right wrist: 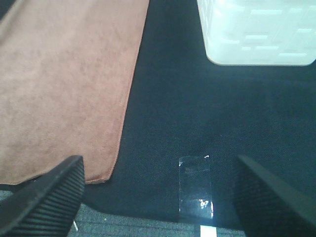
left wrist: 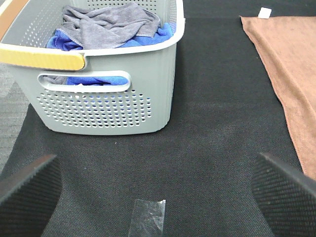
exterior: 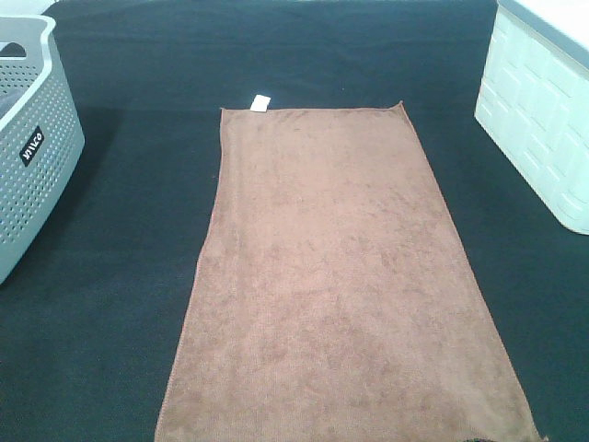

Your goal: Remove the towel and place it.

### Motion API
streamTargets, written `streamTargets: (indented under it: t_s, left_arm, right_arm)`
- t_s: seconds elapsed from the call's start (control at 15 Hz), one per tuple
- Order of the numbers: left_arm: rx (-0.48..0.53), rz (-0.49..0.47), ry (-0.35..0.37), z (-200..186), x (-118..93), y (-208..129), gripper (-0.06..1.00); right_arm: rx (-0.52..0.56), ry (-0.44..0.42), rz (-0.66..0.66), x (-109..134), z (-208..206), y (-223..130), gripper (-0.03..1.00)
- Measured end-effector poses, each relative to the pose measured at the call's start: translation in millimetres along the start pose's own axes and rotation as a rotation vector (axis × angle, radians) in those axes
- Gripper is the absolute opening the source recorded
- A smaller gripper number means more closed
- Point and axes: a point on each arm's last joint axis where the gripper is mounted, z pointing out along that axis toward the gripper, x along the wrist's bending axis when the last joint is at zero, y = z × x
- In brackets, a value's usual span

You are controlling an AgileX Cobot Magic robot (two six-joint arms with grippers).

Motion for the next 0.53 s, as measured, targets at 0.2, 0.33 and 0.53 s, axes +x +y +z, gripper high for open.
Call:
streamTargets:
  t_s: [0.2, 0.33, 0.53]
  left_arm:
    - [0.007, 0.016, -0.064, -0.1, -5.8, -0.8, 0.99]
    - [0.009, 0.030, -0.093, -0.3, -8.5, -1.0, 0.99]
    - [0.009, 0.033, -0.096, -0.3, -8.7, -1.1, 0.99]
  right_arm:
    - [-0.080, 0.003, -0.006, 1.0, 9.8, 5.2, 0.76]
    - [-0.087, 0.003, -0.014, 1.2, 11.4, 5.4, 0.76]
    - [-0.095, 0.004, -0.014, 1.3, 11.4, 6.1, 0.76]
